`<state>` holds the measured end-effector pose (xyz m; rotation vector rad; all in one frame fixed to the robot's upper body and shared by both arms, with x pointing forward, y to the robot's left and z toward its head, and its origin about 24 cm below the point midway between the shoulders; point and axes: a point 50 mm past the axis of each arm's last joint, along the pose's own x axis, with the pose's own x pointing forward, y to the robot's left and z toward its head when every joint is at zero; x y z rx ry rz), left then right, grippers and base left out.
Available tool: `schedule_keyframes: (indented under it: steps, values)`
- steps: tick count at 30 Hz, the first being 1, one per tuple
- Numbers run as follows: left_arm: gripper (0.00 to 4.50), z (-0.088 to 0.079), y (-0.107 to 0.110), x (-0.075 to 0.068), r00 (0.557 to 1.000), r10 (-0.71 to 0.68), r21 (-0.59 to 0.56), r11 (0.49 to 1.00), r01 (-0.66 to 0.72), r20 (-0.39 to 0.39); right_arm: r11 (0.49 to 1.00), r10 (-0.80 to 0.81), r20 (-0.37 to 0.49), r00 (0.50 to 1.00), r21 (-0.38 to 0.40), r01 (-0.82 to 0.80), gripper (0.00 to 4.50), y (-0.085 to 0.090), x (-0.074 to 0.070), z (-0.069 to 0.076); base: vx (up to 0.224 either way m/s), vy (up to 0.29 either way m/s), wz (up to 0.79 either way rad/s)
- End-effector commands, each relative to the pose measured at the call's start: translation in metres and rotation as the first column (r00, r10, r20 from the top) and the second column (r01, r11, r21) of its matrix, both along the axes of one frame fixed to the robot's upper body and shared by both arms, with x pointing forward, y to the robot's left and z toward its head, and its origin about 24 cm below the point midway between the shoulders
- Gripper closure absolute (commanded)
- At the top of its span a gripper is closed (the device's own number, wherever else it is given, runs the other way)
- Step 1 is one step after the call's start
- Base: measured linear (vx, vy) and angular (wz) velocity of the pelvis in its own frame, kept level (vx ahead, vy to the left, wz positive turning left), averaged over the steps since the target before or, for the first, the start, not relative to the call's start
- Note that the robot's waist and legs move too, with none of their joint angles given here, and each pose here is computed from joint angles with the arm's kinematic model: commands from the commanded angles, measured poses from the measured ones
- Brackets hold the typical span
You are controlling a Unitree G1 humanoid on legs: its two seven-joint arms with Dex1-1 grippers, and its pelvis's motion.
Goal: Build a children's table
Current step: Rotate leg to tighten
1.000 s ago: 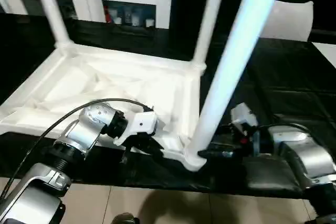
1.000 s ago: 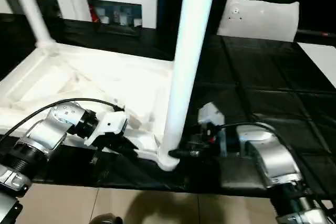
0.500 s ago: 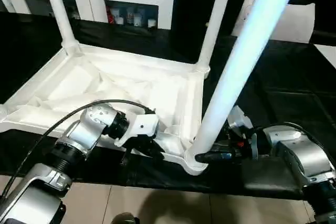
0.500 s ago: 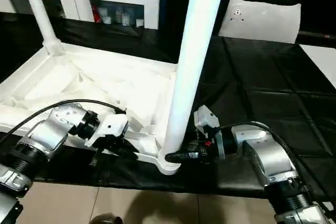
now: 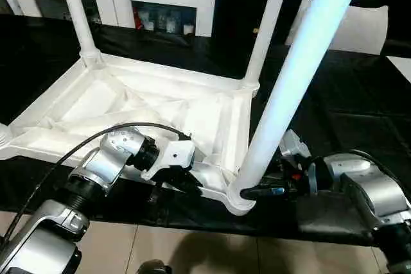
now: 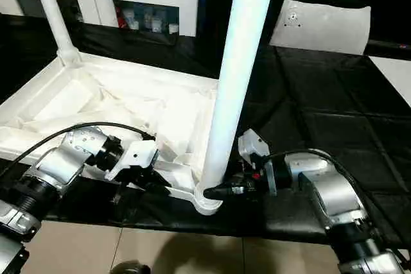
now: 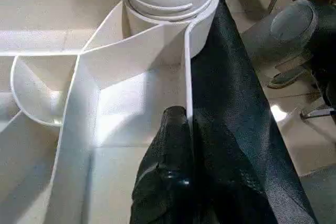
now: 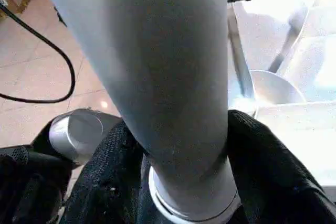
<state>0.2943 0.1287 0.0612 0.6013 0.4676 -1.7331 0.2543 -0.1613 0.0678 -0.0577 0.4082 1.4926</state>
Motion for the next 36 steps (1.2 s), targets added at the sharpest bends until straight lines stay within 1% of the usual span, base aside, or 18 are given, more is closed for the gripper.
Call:
schedule_keyframes:
  steps: [1,6,8,10,12,14,16,19,20,21,23,24,25,26,27,29,32,36]
  values:
    - [4.50,-0.006,-0.006,-0.002,1.000,0.001,0.014,1.000,-0.001,-0.003,0.998,0.032,-0.046,0.998,0.046,-0.030,2.48,0.009,-0.007,-0.003,0.000,0.000,0.00]
    - [4.50,-0.006,-0.008,0.001,0.999,0.054,-0.005,0.999,-0.054,-0.007,0.993,-0.074,-0.033,0.997,0.086,0.077,2.48,0.014,-0.004,-0.004,0.000,0.000,0.00]
    - [4.50,-0.006,-0.015,0.006,0.991,0.134,-0.028,0.991,-0.134,-0.011,0.973,-0.199,-0.038,0.979,0.116,0.202,2.48,0.020,-0.002,-0.006,0.000,0.000,0.00]
    - [4.50,-0.006,-0.023,0.012,0.974,0.228,-0.047,0.972,-0.228,-0.012,0.950,-0.292,-0.028,0.956,0.109,0.294,2.48,0.026,-0.003,-0.011,0.000,0.000,0.00]
    - [4.50,-0.006,-0.024,0.013,0.972,0.234,-0.050,0.971,-0.234,-0.013,0.948,-0.300,-0.027,0.954,0.107,0.301,2.48,0.027,-0.003,-0.012,0.000,0.000,0.00]
    - [4.50,-0.007,-0.043,0.020,0.938,0.347,-0.088,0.933,-0.348,-0.024,0.874,-0.483,0.008,0.876,0.063,0.482,2.50,0.040,0.005,-0.021,0.000,0.000,0.00]
    - [4.50,-0.007,-0.050,0.023,0.918,0.396,-0.097,0.913,-0.397,-0.033,0.828,-0.558,0.000,0.830,0.052,0.558,2.53,0.046,0.012,-0.022,0.000,0.000,0.00]
    - [4.50,-0.007,-0.061,0.031,0.863,0.504,-0.120,0.855,-0.505,-0.043,0.715,-0.699,-0.018,0.715,0.028,0.699,2.57,0.056,0.027,-0.024,0.000,0.000,0.00]
    - [4.50,-0.007,-0.064,0.034,0.837,0.545,-0.129,0.828,-0.545,-0.037,0.664,-0.747,-0.024,0.664,0.023,0.748,2.57,0.060,0.033,-0.025,0.000,0.000,0.00]
    - [4.50,-0.006,-0.065,0.036,0.824,0.566,-0.133,0.815,-0.565,-0.032,0.637,-0.770,-0.026,0.637,0.020,0.771,2.57,0.062,0.036,-0.024,0.000,0.000,0.00]
    - [4.50,-0.006,-0.069,0.041,0.782,0.624,-0.133,0.775,-0.618,-0.002,0.514,-0.857,-0.035,0.513,0.002,0.858,2.58,0.069,0.048,-0.024,0.000,0.000,0.00]
    - [4.50,-0.006,-0.070,0.043,0.772,0.635,-0.131,0.766,-0.629,0.009,0.478,-0.878,-0.038,0.477,-0.006,0.878,2.58,0.071,0.051,-0.023,0.000,0.000,0.00]
    - [4.50,-0.007,-0.070,0.044,0.763,0.645,-0.119,0.761,-0.638,0.030,0.393,-0.919,-0.047,0.391,-0.022,0.919,2.58,0.074,0.057,-0.023,0.000,0.000,0.00]
    - [4.50,-0.007,-0.070,0.044,0.764,0.643,-0.114,0.763,-0.636,0.048,0.371,-0.927,-0.059,0.369,-0.012,0.929,2.58,0.077,0.060,-0.021,0.000,0.000,0.00]
    - [4.50,-0.008,-0.069,0.045,0.766,0.639,-0.108,0.768,-0.632,0.062,0.364,-0.928,-0.079,0.363,0.004,0.931,2.23,0.079,0.061,-0.019,0.000,0.000,0.00]
    - [4.50,-0.008,-0.067,0.045,0.767,0.637,-0.097,0.770,-0.630,0.074,0.374,-0.922,-0.083,0.378,0.058,0.926,1.89,0.084,0.061,-0.012,0.000,0.000,0.00]
    - [4.50,-0.009,-0.062,0.046,0.769,0.633,-0.082,0.774,-0.628,0.085,0.394,-0.912,-0.079,0.401,0.097,0.914,1.77,0.085,0.059,-0.008,0.000,0.000,0.00]
    - [4.50,-0.010,-0.052,0.045,0.772,0.629,-0.068,0.777,-0.626,0.086,0.432,-0.898,-0.016,0.439,0.147,0.890,1.37,0.071,0.054,-0.005,0.000,0.000,0.00]
